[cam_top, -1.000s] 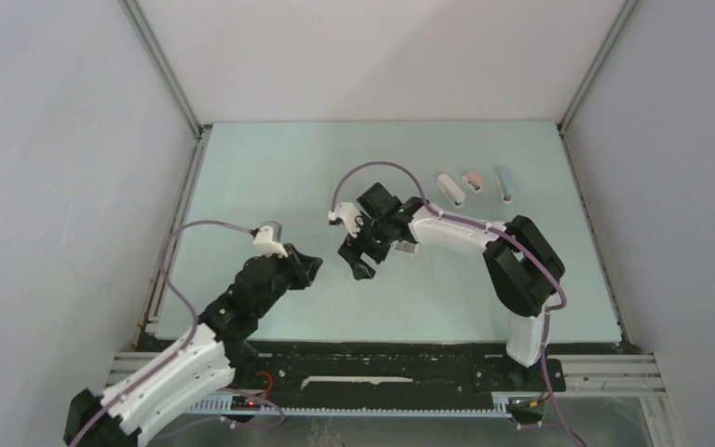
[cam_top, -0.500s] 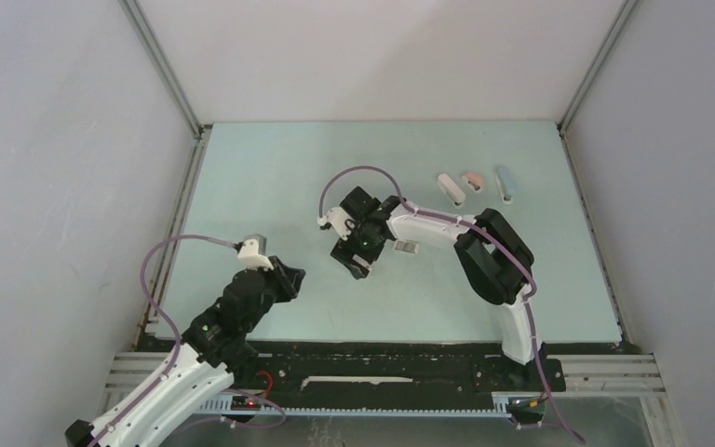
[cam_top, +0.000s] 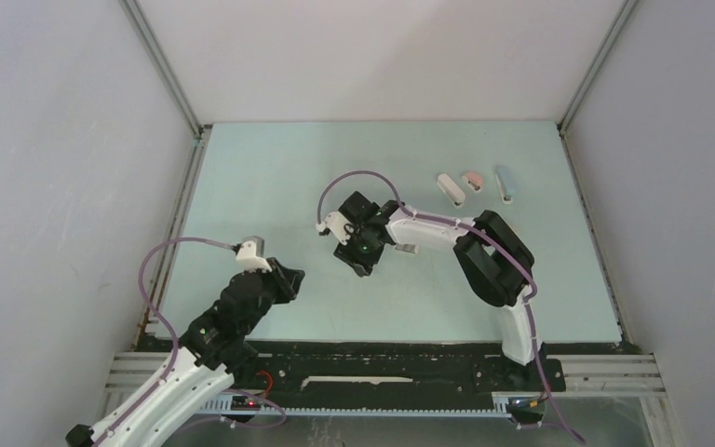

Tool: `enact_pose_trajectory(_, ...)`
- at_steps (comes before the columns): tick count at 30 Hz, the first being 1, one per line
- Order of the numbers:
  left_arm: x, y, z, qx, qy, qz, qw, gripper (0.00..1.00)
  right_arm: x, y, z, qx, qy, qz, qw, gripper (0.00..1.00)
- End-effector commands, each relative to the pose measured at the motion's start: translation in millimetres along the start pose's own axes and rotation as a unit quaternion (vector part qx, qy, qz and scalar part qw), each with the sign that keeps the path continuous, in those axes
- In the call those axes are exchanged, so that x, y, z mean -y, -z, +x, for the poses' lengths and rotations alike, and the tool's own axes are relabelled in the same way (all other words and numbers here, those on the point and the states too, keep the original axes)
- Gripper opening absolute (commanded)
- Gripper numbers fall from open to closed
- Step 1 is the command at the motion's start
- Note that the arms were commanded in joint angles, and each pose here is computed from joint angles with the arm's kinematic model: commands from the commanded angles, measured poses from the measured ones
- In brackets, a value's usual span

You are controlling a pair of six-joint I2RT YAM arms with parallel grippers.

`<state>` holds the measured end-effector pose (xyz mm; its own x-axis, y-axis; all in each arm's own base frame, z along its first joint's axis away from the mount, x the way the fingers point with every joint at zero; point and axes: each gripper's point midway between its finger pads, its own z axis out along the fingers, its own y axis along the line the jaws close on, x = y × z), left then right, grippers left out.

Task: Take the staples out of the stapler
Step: Adjust the shell at the center of the board.

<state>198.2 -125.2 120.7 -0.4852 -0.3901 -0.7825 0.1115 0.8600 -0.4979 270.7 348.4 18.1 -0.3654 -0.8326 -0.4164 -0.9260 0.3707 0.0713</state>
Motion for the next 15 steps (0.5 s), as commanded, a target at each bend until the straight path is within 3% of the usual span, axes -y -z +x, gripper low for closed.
enact_pose_trajectory(1,-3.9,-0.8,9.7,-0.011,-0.003,0.002,1.0,0.26,-5.4,5.8,22.4,-0.023,0.013,-0.007,1.0,0.56)
enact_pose_trajectory(11,2.6,-0.6,7.7,-0.011,-0.006,0.017,1.0,0.26,-11.9,31.0,48.6,-0.012,0.032,-0.036,0.999,0.44)
enact_pose_trajectory(15,4.8,-0.7,6.4,-0.01,-0.01,0.021,1.0,0.26,-10.5,37.1,53.5,-0.004,0.023,-0.048,0.999,0.46)
